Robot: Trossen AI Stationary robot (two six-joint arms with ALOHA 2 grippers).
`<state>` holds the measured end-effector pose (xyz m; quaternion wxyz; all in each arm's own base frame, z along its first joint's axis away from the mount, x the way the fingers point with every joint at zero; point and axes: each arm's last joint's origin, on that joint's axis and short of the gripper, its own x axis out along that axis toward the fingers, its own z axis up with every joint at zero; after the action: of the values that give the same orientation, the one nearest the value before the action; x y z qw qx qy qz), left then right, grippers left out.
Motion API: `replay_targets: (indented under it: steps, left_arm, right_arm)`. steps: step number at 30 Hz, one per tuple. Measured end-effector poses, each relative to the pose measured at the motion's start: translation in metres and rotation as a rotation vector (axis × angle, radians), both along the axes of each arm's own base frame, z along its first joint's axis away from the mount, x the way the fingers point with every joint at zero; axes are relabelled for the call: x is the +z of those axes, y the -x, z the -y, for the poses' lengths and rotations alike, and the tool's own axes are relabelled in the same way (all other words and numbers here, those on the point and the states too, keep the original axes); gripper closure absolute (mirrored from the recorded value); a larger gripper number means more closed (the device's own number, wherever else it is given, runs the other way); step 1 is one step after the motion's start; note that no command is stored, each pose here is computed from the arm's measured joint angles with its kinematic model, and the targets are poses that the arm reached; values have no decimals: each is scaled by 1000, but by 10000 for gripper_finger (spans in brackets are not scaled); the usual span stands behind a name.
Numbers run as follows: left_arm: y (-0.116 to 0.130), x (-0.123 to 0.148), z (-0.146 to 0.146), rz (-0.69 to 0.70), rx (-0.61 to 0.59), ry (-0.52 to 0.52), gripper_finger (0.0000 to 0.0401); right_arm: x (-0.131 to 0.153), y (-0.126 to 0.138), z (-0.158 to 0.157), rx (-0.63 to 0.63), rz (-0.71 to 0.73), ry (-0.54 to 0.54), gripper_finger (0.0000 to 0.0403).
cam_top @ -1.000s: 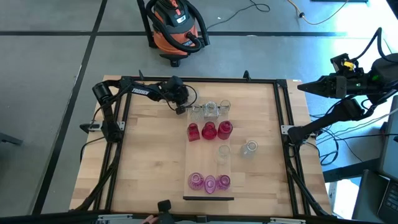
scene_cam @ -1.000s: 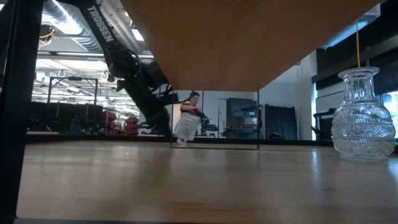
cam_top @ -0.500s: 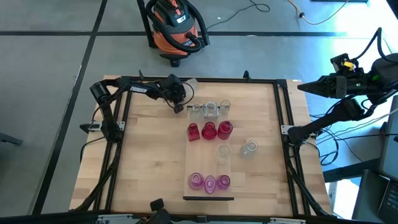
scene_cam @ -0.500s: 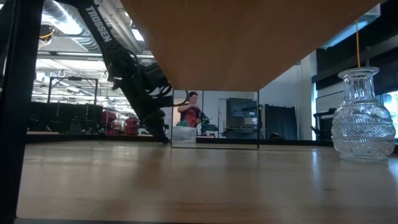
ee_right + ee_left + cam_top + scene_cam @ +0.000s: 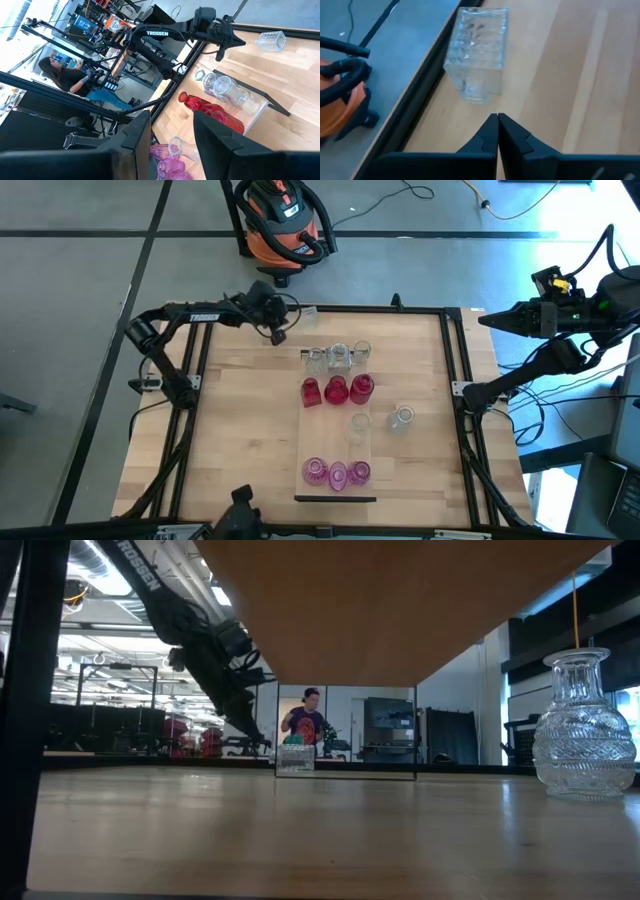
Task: Sort vases onto shelf
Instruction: Put the transparent vase on the shelf aligned with the transparent vase on the bottom
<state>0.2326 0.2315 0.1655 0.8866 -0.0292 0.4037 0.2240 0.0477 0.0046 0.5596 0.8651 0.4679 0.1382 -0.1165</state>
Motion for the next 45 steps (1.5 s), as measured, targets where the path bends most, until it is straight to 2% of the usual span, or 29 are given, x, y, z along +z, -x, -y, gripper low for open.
replay_targets:
  steps: [5, 9, 12, 14, 16, 19, 21, 26, 31, 34, 40, 45]
  left_arm:
    - [8, -2, -13, 58, -1, 15, 371]
    - [9, 6, -26, 109, 19, -32, 318]
    - [7, 7, -41, 116, 62, -23, 273]
    - [4, 2, -54, 92, 133, 64, 245]
    - [0, -4, -69, 71, 170, 206, 224]
    - [-5, -15, -90, 85, 134, 462, 212]
    - [-6, -15, -103, 110, 115, 580, 210]
    - [1, -9, -119, 183, 164, 715, 210]
    - [9, -8, -121, 217, 149, 772, 210]
    - [4, -8, -115, 198, 107, 773, 210]
    - [-14, -7, -108, 187, 67, 717, 204]
    - [-27, -10, -97, 79, 65, 633, 164]
  right_arm:
    - [0, 0, 0, 1, 0, 0, 271]
    - [0, 0, 0, 0, 0, 0, 271]
    - [0, 0, 0, 0, 0, 0, 271]
    - [0, 0, 0, 0, 0, 0, 271]
    - [0, 0, 0, 0, 0, 0, 271]
    - [0, 0, 0, 0, 0, 0, 271]
    - [0, 0, 0, 0, 0, 0, 271]
    - [0, 0, 0, 0, 0, 0, 271]
    - [0, 0, 0, 0, 0, 0, 271]
    - [0, 0, 0, 0, 0, 0, 271]
    - [0, 0, 0, 1, 0, 0, 271]
    - [0, 0, 0, 0, 0, 0, 271]
